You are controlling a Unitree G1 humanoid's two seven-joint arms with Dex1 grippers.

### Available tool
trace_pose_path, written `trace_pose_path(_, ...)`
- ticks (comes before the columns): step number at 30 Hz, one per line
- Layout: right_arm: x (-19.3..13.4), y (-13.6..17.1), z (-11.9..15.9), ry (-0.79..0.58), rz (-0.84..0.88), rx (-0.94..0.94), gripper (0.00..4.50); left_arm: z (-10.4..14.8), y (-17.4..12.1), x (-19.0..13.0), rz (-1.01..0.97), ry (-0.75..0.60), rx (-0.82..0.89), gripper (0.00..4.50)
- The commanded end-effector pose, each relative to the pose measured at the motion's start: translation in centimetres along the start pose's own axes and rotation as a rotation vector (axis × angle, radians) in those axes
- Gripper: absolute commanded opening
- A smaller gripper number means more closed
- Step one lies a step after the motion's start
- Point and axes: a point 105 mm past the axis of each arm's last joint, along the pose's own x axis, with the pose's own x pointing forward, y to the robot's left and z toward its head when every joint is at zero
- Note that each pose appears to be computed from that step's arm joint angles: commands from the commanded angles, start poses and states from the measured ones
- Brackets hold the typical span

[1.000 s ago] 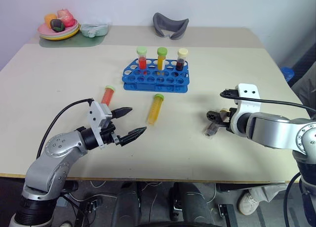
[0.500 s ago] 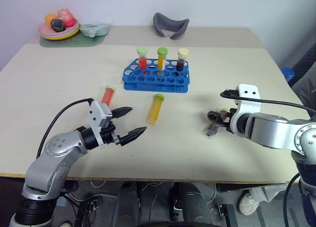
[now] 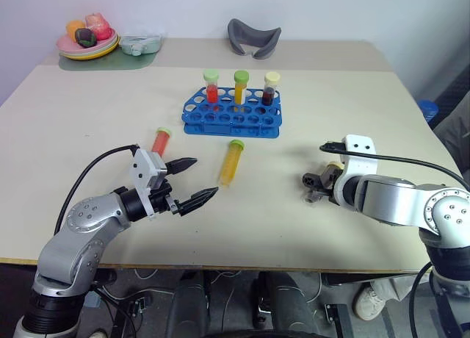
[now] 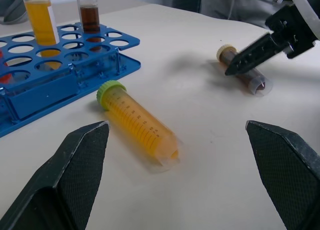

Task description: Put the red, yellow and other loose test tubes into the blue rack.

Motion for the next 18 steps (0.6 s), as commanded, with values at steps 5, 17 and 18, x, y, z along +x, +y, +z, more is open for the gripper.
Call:
trace_pose_path(5, -0.1, -0.1, 1.6, 0.097, 0.107, -0.218, 4.48, 1.2, -0.3, 0.1, -0.001, -0.033, 0.031, 4.50)
trace_pose_path(17, 0.5, -0.3, 3.0, 0.118, 0.161, -0.567, 4.48, 1.2, 0.0, 0.2, 0.010, -0.035, 0.037, 4.50)
trace_pose_path(18, 0.7, -0.5, 3.1, 0.118, 0.158, -0.585, 4.48, 1.2, 0.0, 0.2, 0.010, -0.036, 0.037, 4.50)
